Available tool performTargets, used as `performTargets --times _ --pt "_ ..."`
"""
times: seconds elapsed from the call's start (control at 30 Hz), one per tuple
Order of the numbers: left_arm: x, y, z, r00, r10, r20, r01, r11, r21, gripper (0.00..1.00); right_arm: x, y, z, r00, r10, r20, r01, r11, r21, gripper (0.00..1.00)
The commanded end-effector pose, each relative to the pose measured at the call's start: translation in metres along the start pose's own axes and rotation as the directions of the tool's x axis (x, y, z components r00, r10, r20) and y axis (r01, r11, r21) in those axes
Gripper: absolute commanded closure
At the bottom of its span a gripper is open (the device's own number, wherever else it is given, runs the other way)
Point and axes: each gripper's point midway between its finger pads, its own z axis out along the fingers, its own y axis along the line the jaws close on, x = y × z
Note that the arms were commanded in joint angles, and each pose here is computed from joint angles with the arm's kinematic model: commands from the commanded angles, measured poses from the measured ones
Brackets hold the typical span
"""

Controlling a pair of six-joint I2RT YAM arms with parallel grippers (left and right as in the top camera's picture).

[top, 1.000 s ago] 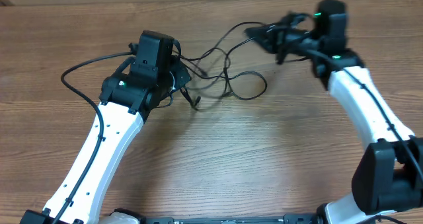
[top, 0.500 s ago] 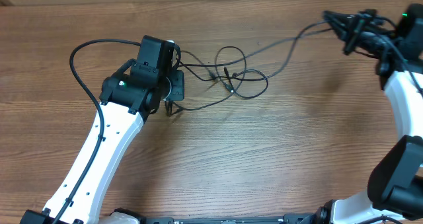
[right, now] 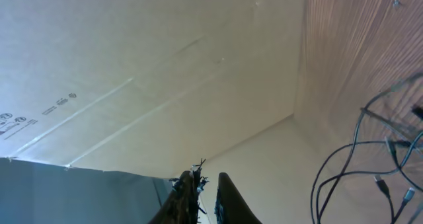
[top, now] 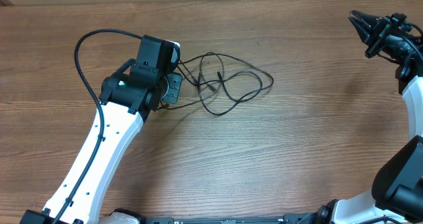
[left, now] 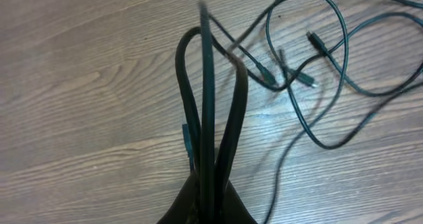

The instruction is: Untangle cables

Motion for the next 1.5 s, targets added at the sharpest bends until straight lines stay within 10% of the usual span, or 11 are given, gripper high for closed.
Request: performTargets --times 0.0,0.2,0.5,1.0,1.47 --pt "-0.003 0.001 -0.002 0.998 0.06 0.009 -0.06 0.998 -0.014 0.96 0.01 0.01 -0.004 0.996 -0.084 -0.014 0.084 0.996 -0.016 0.87" --pt "-0.008 -0.007 -0.003 0.998 0.046 0.033 -0.047 0.998 0.033 0.96 0.022 -0.006 0.007 0.981 -0.182 -0.063 0.184 0.983 0.029 0.67" --pt "-0.027 -0.02 -0.005 0.994 -0.028 0.104 0.017 0.994 0.108 0.96 0.064 -0.082 0.047 0.906 -0.365 -0.212 0.408 0.887 0.215 0.03" --pt "-0.047 -0.02 -0.008 0.947 -0.283 0.152 0.26 0.953 0.154 0.96 0.148 -0.185 0.102 0.778 -0.471 -0.416 0.626 0.635 0.453 0.0" --pt "-0.055 -0.022 -0.01 0.939 -0.293 0.178 0.263 0.949 0.176 0.96 0.196 -0.227 0.128 0.363 -0.697 -0.618 0.928 0.21 0.309 0.0"
